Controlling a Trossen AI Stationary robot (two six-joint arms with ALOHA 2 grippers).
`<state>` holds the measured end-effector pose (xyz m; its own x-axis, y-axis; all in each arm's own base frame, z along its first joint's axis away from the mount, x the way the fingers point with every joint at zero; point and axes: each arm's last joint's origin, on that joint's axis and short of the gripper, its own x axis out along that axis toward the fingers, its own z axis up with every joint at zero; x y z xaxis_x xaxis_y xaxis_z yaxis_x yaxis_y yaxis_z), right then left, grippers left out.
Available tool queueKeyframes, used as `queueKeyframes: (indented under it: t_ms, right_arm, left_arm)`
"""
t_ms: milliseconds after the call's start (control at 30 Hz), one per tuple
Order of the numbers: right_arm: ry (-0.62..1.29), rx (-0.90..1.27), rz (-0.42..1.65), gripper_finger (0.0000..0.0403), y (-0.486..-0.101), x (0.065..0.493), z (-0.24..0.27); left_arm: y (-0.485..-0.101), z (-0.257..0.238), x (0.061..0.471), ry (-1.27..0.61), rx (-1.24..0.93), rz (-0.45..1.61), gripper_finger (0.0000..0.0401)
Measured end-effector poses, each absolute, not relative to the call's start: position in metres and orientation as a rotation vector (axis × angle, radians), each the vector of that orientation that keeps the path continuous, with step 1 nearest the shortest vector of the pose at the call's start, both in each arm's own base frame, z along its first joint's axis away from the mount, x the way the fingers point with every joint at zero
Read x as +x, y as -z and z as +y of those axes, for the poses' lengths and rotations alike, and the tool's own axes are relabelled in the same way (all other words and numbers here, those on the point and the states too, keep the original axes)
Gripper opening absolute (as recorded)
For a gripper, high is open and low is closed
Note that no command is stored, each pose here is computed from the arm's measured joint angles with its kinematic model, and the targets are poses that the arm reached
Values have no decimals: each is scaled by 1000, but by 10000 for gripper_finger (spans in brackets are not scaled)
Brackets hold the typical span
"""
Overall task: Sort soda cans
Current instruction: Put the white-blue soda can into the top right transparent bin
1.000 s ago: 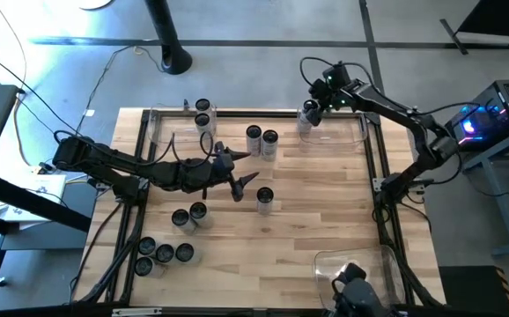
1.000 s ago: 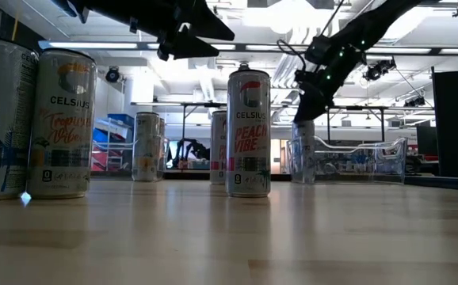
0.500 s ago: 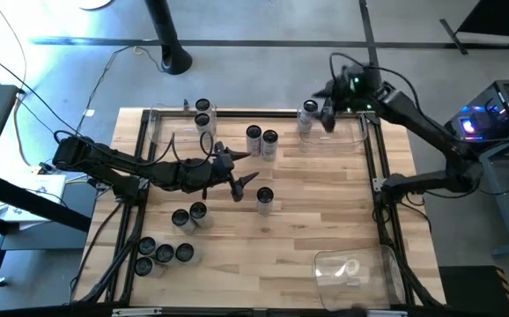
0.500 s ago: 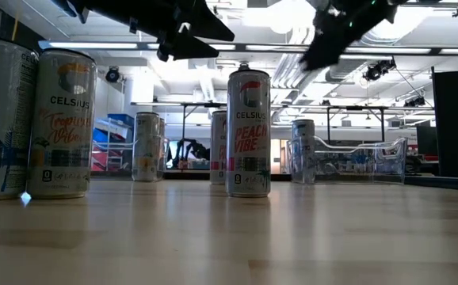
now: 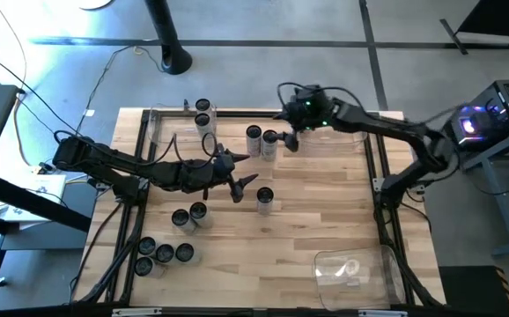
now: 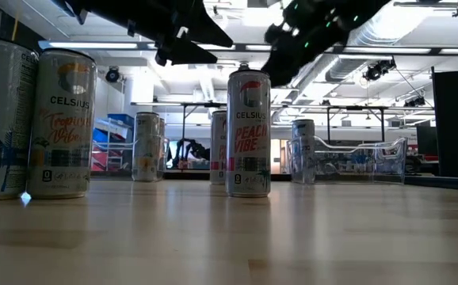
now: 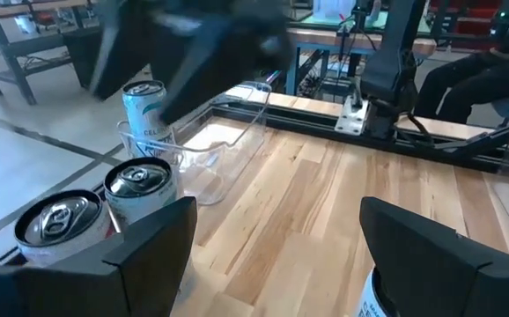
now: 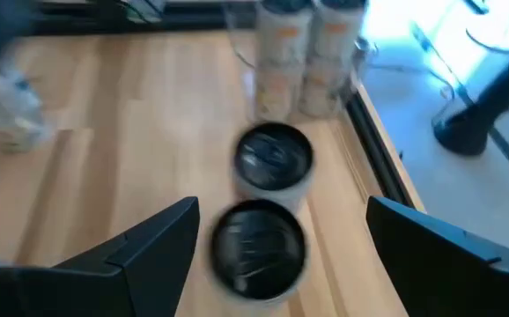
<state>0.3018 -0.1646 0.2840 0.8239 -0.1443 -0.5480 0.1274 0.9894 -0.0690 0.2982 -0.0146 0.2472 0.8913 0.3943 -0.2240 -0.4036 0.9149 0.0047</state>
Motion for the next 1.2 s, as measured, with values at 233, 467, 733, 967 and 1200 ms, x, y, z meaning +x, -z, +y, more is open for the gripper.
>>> queueKeyframes:
  t_ms: [233,467,733,967,1200]
  right_arm:
    - [149,32,646,323,-249,318,-179]
    - [89,41,645,323,-243,321,-179]
    - [97,32,632,323,-245,320,-180]
    - [94,42,627,323,-251,318,-176]
    - [114,7,681,323,-247,323,-165]
  left_arm:
    - [-247,-15,298,-414,-41,227,314]
    - [-247,-15,298,-414,-41,228,314]
    - [-247,-15,298,-414,-41,228,314]
    - [-247,-15,298,-414,-41,230,314]
    - [-246,-15,298,-414,-38,237,314]
